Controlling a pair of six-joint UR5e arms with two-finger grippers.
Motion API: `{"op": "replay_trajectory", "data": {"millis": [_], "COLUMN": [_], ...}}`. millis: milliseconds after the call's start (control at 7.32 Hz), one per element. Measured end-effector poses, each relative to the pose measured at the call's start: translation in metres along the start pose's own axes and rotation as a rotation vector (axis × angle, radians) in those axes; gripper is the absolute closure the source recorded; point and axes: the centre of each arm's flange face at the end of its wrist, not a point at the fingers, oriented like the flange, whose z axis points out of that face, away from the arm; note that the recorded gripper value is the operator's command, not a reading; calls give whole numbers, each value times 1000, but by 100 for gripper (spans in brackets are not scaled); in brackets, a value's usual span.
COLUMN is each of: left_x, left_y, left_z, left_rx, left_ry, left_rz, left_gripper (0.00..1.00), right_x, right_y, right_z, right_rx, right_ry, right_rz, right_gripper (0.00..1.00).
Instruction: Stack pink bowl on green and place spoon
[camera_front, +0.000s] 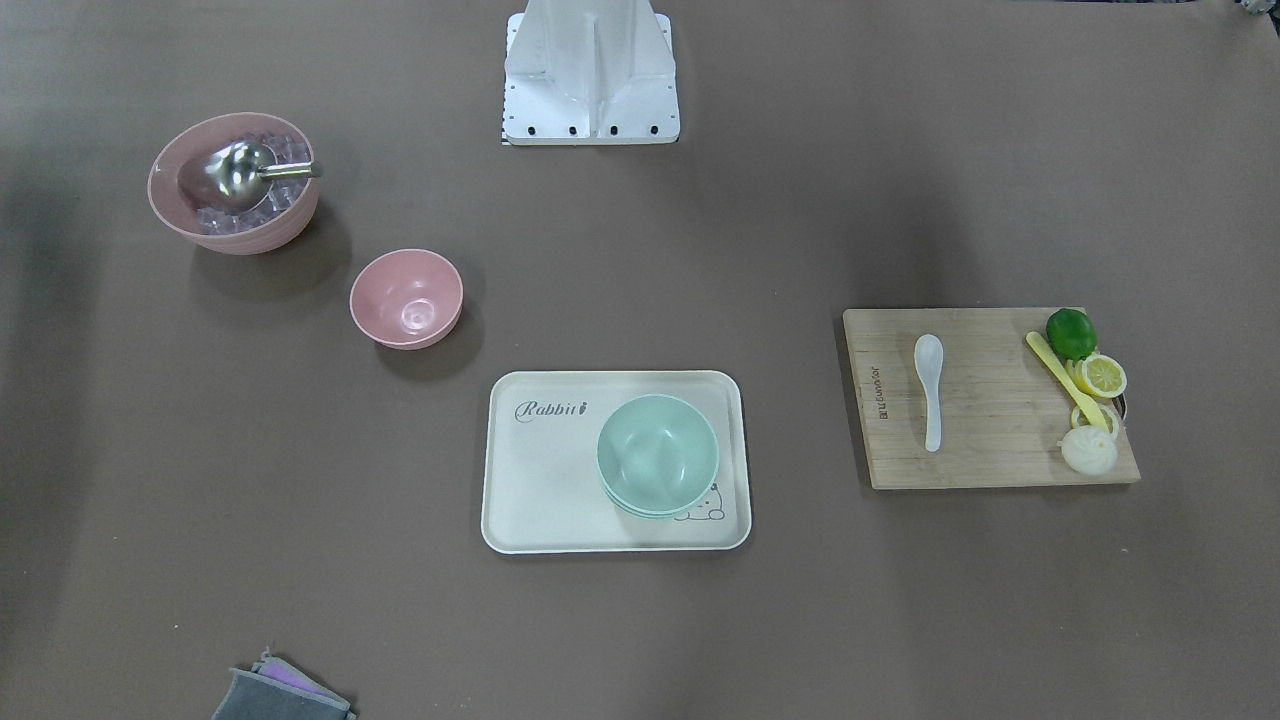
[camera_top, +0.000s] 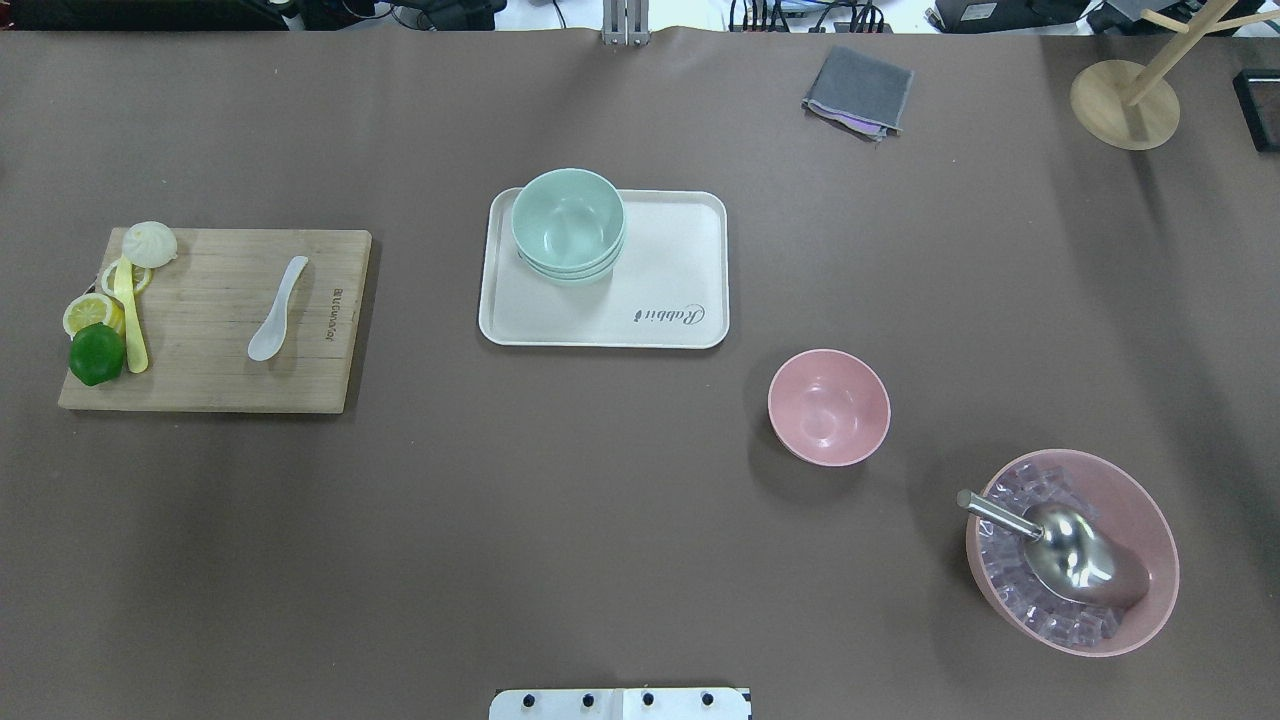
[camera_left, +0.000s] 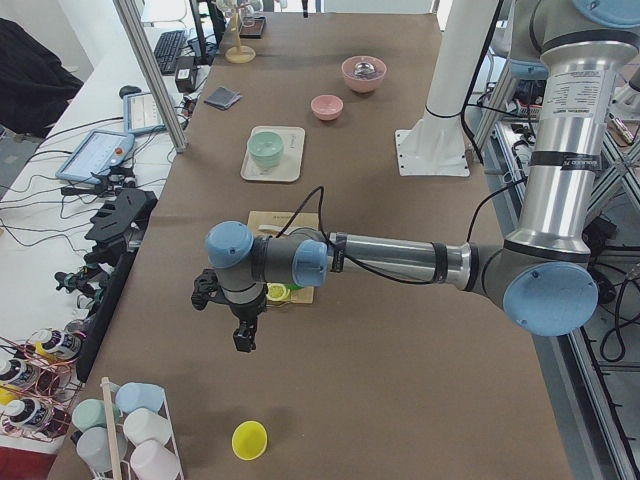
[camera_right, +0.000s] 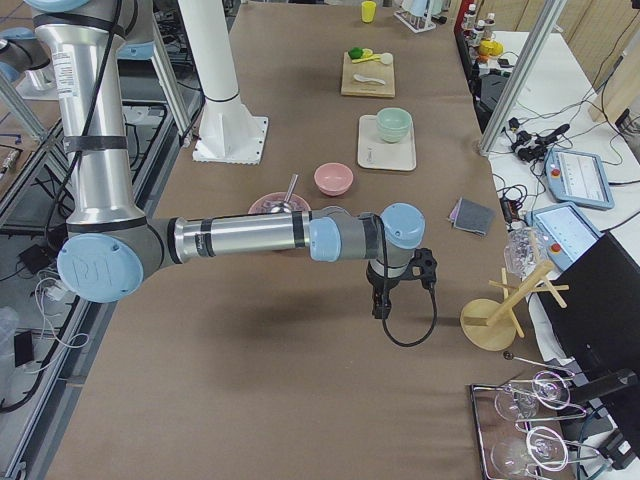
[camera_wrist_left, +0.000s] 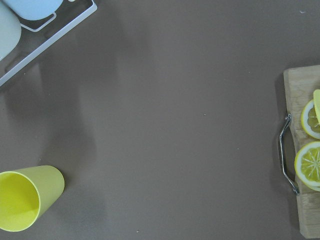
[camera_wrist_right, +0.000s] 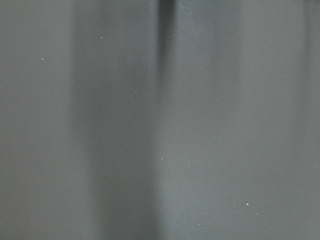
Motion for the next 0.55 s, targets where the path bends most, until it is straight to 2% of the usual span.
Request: {"op": "replay_trajectory", "data": {"millis": [547], "left_x": [0], "left_y": [1], "left_z": [1], "left_rx": [-2], "left_ry": [5], "left_rz": [-2], "left_gripper": [2], "right_x": [-1], "right_y": [-1], "right_z": [-1], "right_rx": [1], "right_ry": [-1], "right_rz": [-1], "right_gripper": [0]}}
